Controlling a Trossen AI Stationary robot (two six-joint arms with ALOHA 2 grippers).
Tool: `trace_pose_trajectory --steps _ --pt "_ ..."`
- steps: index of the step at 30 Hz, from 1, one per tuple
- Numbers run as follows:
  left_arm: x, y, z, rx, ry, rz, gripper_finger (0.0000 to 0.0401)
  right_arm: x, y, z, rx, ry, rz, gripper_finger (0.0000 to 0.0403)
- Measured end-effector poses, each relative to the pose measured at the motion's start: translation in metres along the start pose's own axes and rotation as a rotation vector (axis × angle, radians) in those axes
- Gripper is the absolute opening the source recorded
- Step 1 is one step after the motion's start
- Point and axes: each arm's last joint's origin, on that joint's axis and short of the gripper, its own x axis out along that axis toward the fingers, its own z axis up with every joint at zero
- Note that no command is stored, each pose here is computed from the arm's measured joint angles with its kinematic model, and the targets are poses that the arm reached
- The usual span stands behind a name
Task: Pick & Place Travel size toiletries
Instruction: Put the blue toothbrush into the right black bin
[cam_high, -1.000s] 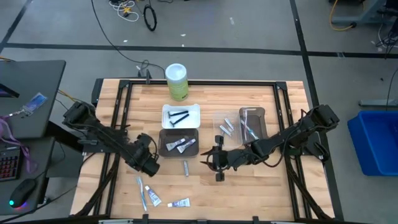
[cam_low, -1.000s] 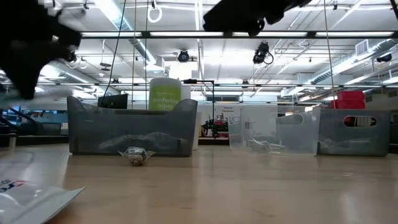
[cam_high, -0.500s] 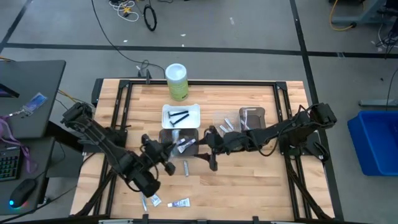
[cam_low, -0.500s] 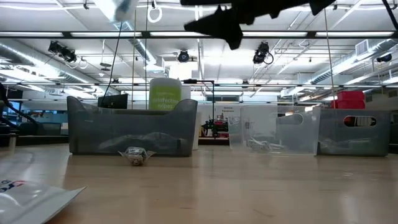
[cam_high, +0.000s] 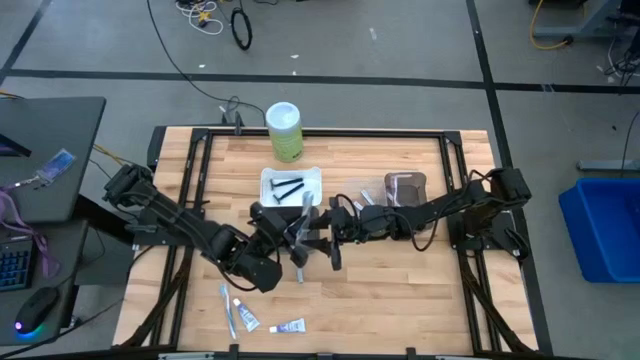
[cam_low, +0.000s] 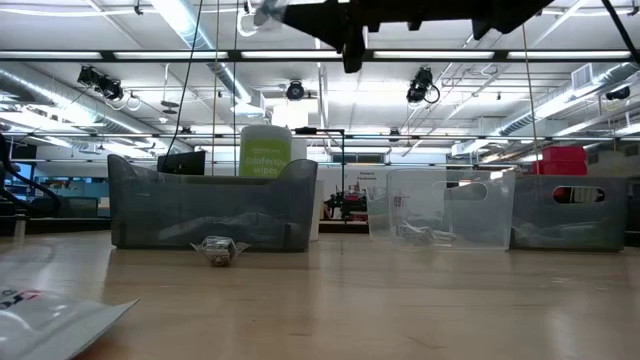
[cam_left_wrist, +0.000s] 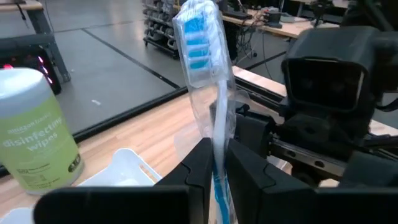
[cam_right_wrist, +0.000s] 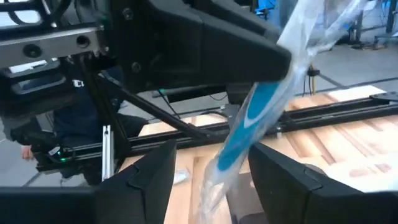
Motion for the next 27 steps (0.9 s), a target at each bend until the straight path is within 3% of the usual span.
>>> trace_pose_trajectory --steps 16,23,27 --pt "0.005 -0.002 0.005 0.007 -0.001 -0.019 0.0039 0.002 -0.022 0.004 -0.034 -0.011 -0.092 0.0127" --pt "0.007 -0.002 0.004 0.01 0.031 -0.044 0.0047 0.002 -0.018 0.004 -0.088 0.002 0.019 0.0056" --pt "0.007 -0.002 0.003 0.023 0.064 -0.072 0.0052 0.002 -0.018 0.0 -0.091 0.037 0.007 0.003"
